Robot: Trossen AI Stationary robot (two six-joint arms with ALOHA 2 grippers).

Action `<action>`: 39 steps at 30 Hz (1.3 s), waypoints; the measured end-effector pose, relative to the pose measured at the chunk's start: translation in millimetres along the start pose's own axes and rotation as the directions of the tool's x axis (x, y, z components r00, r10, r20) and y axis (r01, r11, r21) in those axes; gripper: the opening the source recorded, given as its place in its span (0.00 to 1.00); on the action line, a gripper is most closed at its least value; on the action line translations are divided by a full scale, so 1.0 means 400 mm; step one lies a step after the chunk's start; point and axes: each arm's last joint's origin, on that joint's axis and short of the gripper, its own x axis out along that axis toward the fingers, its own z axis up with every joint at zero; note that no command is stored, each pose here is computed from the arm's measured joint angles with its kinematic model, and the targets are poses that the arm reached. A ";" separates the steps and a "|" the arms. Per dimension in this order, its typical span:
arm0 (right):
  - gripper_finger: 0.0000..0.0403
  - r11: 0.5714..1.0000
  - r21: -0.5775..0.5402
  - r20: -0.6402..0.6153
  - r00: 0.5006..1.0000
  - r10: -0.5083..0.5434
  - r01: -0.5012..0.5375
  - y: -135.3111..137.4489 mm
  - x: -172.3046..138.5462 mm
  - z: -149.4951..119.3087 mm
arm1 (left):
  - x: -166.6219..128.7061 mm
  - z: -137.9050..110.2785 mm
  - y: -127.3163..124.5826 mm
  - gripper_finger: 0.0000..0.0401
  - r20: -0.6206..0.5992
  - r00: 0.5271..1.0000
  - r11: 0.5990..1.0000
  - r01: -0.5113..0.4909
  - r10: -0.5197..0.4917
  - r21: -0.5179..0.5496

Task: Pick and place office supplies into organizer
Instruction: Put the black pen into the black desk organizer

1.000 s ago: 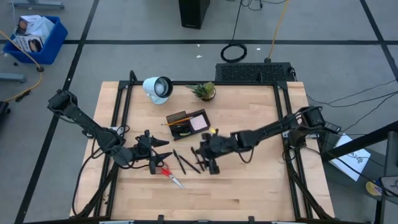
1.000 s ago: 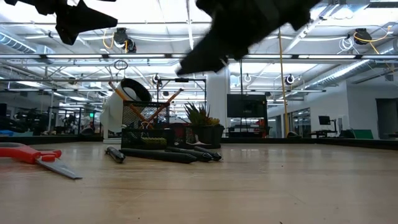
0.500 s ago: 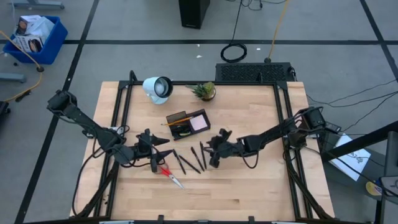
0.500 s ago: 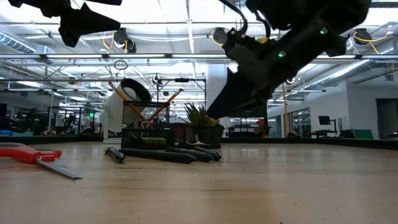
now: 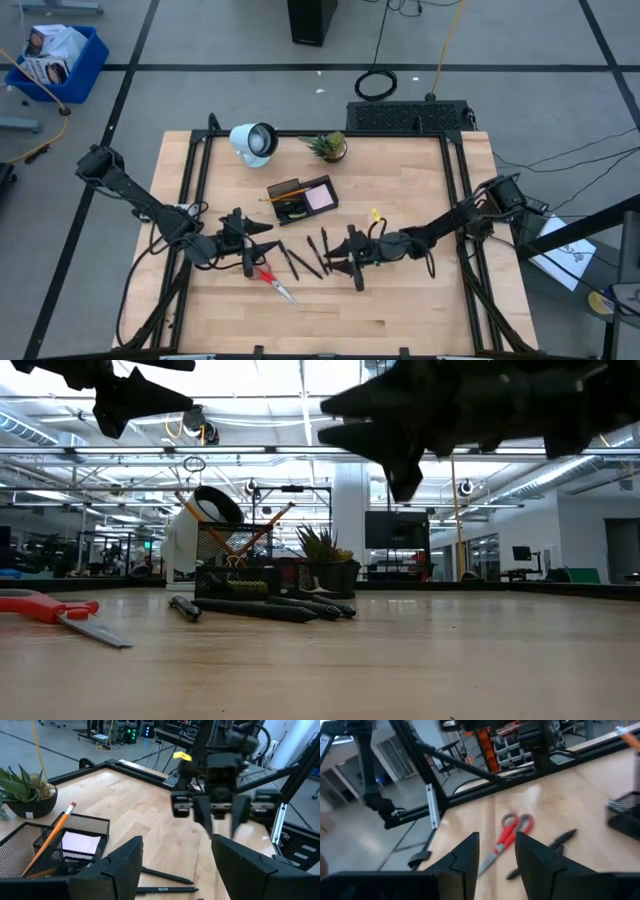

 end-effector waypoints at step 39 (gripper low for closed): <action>0.23 0.729 -0.135 -0.227 0.695 -0.683 0.671 0.008 0.120 -0.171 | 0.001 -0.001 -0.006 0.60 -0.045 0.995 0.996 0.093 -0.092 0.017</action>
